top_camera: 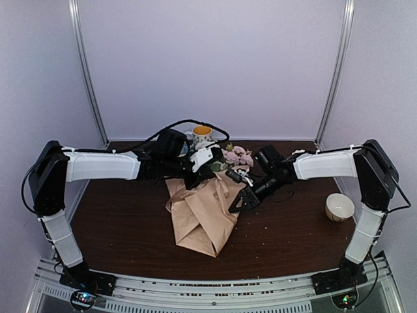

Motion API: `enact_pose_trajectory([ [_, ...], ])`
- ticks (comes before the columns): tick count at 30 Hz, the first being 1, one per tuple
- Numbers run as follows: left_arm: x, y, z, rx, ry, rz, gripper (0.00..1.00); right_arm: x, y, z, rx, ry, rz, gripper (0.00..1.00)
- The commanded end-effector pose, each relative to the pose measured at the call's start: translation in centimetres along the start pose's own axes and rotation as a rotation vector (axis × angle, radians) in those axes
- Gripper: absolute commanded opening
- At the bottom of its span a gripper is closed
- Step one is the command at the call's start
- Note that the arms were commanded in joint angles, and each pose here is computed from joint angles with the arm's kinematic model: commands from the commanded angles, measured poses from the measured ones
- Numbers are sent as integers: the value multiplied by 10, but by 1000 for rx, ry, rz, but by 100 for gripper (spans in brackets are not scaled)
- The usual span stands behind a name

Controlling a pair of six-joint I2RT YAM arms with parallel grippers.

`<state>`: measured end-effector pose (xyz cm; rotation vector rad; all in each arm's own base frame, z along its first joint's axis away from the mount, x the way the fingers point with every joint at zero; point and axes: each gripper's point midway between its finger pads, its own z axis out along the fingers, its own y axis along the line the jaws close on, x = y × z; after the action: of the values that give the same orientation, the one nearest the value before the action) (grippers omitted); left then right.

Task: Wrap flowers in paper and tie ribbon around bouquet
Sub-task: Cross the ribbon over the folded bouquet.

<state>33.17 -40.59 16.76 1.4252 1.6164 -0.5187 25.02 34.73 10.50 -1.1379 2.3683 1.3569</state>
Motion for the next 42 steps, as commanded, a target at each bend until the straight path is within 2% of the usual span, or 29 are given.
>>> enact_pose_trajectory([
  [1,-4,11,1,-15,-56,-25,0,-9,-37,-38,176,-108,86,34],
  [4,-4,17,2,-19,-78,-45,0,-21,-55,-59,229,-198,146,34],
  [9,-8,17,4,8,-105,-38,0,-44,-60,-64,283,-273,130,31],
  [11,-7,14,5,23,-110,-29,0,-61,-60,-66,268,-331,121,31],
  [14,-5,12,5,30,-107,-29,0,-84,-45,-62,153,-391,101,39],
  [16,-6,11,4,33,-108,-30,0,-88,-33,-51,94,-379,77,42],
  [20,-9,10,1,38,-119,-25,0,-86,-27,-33,59,-338,61,42],
  [21,-9,9,1,42,-121,-24,0,-87,-29,-31,51,-341,70,37],
  [24,-9,9,1,42,-118,-22,0,-91,-31,-31,47,-352,82,11],
  [25,-8,8,1,42,-114,-22,0,-92,-28,-30,25,-354,83,9],
  [27,-7,9,0,36,-112,-23,0,-91,-26,-31,15,-351,79,14],
  [29,-6,11,-1,29,-110,-23,0,-82,-35,-35,85,-332,84,18],
  [33,-5,11,-1,29,-104,-19,0,-72,-42,-61,139,-372,99,21],
  [35,-6,11,-2,26,-103,-16,0,-68,-38,-71,189,-377,60,27],
  [39,-8,12,-4,23,-106,-13,0,-57,-16,-57,149,-338,-15,41],
  [42,-8,12,-4,23,-106,-12,0,-61,-17,-50,149,-349,-20,45],
])
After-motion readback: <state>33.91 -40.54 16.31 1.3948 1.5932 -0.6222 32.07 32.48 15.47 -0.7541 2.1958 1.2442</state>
